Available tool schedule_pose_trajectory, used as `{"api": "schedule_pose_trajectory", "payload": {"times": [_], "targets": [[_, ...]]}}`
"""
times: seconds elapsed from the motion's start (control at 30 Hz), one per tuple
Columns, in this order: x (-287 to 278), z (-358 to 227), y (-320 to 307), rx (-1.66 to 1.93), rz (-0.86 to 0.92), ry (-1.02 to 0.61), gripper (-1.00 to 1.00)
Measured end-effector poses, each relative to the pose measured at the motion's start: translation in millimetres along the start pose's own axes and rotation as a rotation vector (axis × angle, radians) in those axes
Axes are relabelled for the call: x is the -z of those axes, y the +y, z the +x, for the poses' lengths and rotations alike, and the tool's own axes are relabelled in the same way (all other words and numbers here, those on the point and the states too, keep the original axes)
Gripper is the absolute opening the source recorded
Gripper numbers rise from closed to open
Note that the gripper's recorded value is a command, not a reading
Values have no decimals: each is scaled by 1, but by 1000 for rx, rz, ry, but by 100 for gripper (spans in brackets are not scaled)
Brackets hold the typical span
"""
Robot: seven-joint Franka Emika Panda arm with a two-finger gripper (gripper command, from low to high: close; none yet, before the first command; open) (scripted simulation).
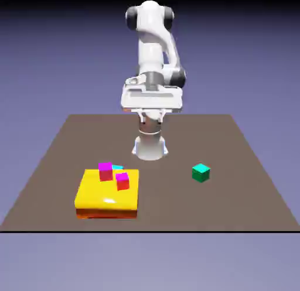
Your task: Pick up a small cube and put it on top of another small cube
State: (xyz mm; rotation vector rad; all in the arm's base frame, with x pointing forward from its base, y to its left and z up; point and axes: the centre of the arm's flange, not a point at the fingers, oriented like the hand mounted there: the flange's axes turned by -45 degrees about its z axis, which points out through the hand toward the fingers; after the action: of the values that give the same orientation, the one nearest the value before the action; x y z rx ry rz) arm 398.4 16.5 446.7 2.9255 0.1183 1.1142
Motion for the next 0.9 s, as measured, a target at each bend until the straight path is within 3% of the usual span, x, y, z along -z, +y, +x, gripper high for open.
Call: {"api": "schedule_pose_trajectory", "payload": {"times": [0.5, 0.9], "targets": [[-147, -77, -163, 297, 76, -844, 0], [-188, -204, -281, 605, -8, -1466, 0]]}}
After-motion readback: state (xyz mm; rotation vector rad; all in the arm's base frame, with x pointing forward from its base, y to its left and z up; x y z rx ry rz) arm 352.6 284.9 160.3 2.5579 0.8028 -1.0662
